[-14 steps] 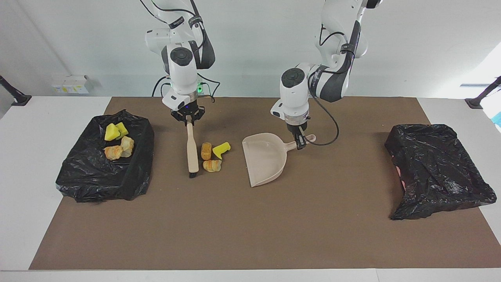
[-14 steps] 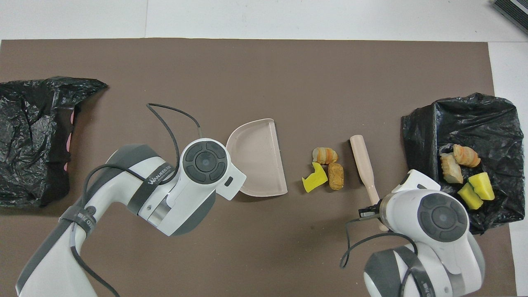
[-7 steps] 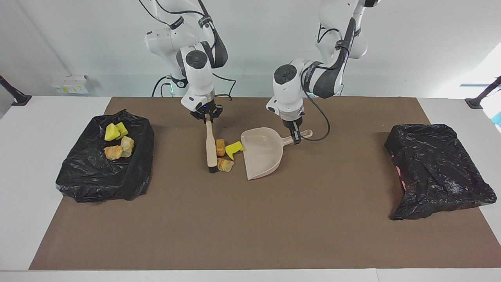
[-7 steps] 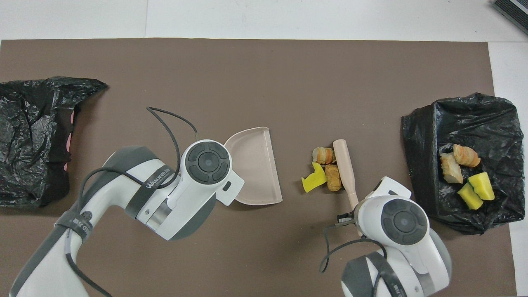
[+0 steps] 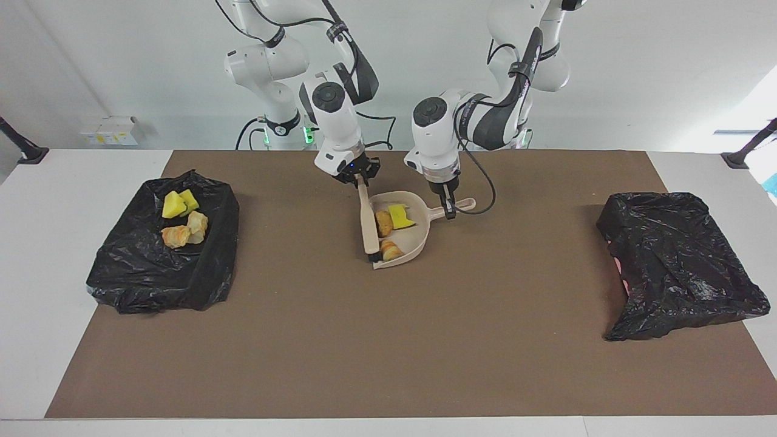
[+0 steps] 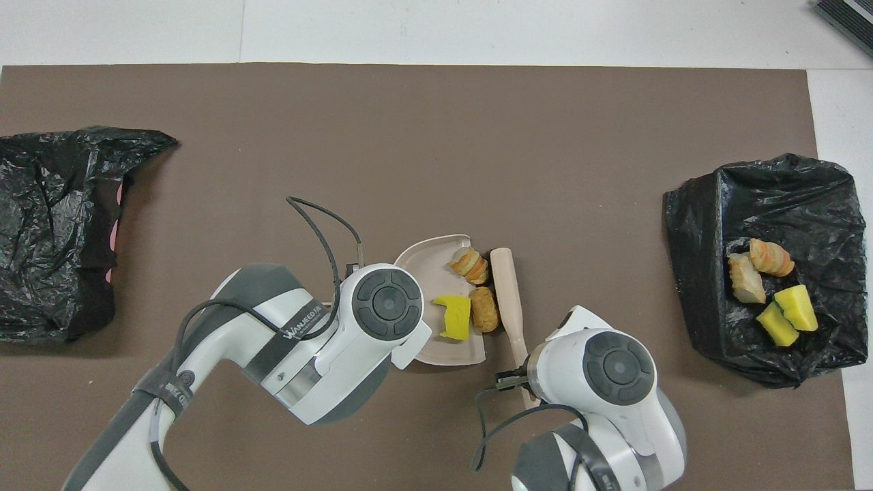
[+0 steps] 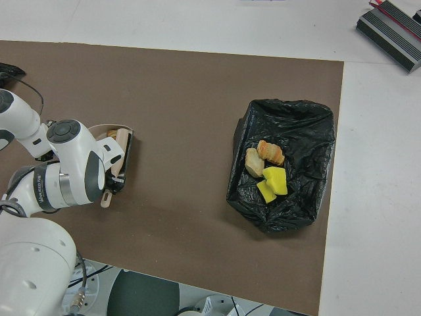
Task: Sweep and dump trash in bin
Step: 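Sweep the bread and sponge into the dustpan with the right gripper, then carry the loaded dustpan to the black bag with the left gripper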
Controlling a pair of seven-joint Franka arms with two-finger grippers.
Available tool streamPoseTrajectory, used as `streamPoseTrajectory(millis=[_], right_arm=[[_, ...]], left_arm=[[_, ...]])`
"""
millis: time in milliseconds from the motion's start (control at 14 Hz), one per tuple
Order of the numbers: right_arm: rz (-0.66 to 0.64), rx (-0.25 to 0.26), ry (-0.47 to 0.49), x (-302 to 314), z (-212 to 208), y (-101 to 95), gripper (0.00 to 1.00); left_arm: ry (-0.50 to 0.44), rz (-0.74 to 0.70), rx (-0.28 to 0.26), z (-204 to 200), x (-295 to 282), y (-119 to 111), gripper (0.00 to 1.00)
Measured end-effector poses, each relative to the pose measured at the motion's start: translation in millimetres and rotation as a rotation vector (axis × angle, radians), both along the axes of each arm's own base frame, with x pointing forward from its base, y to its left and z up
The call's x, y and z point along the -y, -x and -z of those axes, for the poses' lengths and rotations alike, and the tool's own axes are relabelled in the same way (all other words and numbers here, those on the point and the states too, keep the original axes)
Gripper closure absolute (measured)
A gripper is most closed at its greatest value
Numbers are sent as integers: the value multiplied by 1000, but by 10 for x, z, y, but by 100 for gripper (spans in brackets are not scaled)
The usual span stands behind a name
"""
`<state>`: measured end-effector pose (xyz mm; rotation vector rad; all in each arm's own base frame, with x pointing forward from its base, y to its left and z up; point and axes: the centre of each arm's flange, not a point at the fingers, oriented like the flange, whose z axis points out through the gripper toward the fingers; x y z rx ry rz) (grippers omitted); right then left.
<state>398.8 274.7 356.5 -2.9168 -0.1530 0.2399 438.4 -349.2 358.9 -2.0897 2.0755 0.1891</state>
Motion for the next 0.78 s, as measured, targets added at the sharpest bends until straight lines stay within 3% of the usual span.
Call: streamPoseTrajectory(millis=[214,428,571,784], right_arm=[[-10,-59,-17,12,-442,-58,72],[39,-26,-27,330,-1055,-26,72],[60,-29,-8,515,-1436,187,72],[23,-40,76,603,-1814,735,72]], left_arm=[[24,14,11,32,-10,-14,69],[84,43,23,39,-103,-150,69],[125,49,11,53,-282,-310,69],[214,74,-13,20,-608,-575,69]])
